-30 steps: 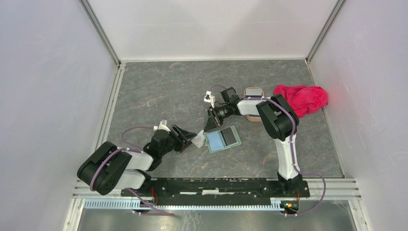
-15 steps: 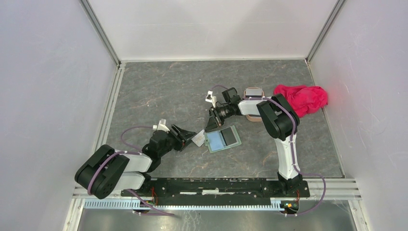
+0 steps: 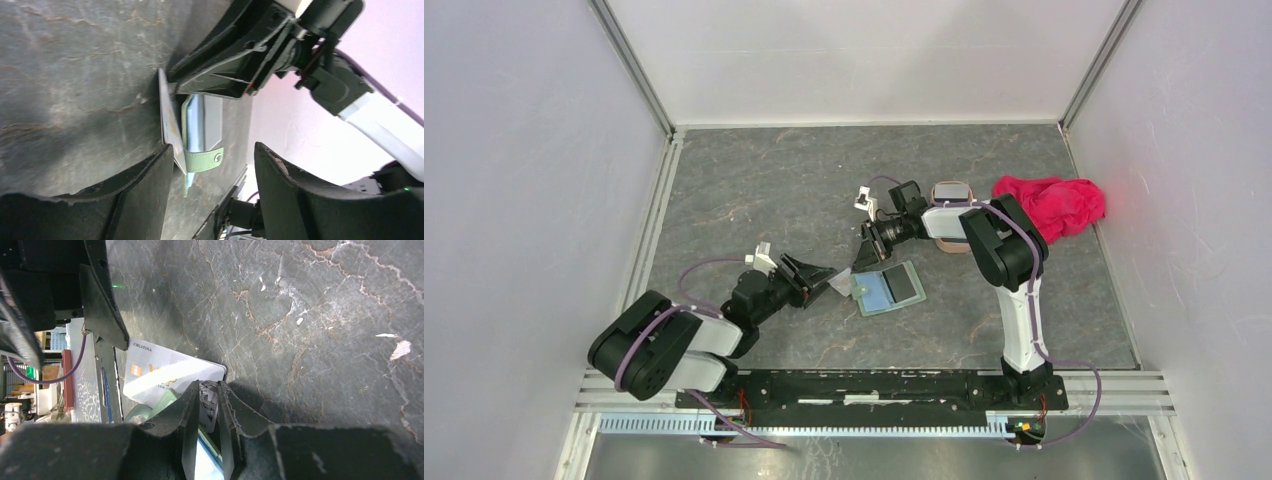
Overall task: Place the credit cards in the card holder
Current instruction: Pick up the credit card from the center of the board.
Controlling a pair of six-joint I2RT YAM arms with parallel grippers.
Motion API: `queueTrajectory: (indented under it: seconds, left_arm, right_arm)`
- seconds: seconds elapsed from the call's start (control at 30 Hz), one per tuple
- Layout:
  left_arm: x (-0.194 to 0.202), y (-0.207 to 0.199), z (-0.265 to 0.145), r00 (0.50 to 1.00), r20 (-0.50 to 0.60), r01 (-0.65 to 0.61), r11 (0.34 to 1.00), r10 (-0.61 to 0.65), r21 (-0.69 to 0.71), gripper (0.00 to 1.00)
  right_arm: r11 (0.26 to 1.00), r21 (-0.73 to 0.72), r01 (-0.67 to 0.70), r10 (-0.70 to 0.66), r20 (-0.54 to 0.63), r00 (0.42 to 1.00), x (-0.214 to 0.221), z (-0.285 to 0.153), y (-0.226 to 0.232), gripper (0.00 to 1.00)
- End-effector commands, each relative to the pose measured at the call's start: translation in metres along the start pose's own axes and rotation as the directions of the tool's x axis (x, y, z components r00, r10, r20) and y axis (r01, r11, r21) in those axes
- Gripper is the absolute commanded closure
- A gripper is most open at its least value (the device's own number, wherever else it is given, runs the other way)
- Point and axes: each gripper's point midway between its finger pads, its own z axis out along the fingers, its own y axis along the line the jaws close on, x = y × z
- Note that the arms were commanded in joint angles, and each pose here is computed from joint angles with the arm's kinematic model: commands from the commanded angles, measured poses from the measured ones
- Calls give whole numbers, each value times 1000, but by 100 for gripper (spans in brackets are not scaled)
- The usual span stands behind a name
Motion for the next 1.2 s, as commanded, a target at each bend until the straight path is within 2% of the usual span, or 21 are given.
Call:
queueTrajectory:
  seconds: [0.0, 0.33, 0.53, 0.63, 0.93, 1.03, 1.17]
  left_arm:
    - [-10, -42, -1, 999, 39, 23, 985, -30, 173, 33]
    - [-12, -46, 4, 997, 39, 56, 974, -66, 220, 33]
    - [-12, -54, 8, 993, 17, 109, 948, -119, 298, 34]
    - [-7, -47, 17, 990, -20, 139, 949, -139, 284, 35]
    - [-6, -32, 25, 984, -18, 176, 956, -177, 233, 37]
    - [-4, -22, 26, 980, -18, 196, 960, -197, 201, 48]
    - [-2, -14, 27, 978, -25, 208, 962, -207, 175, 76]
  right_arm:
    - [997, 35, -70, 72, -60, 996, 31, 12, -14, 74]
    - [996, 18, -87, 88, -52, 995, 31, 12, -11, 74]
    - [995, 3, -98, 99, -44, 994, 29, 12, -9, 73]
    - [995, 2, -100, 100, -39, 994, 29, 11, -10, 73]
    - [995, 5, -97, 97, -27, 995, 26, 9, -12, 72]
    - [995, 7, -97, 98, -28, 995, 26, 10, -13, 73]
    - [996, 8, -88, 88, -26, 996, 25, 8, -13, 72]
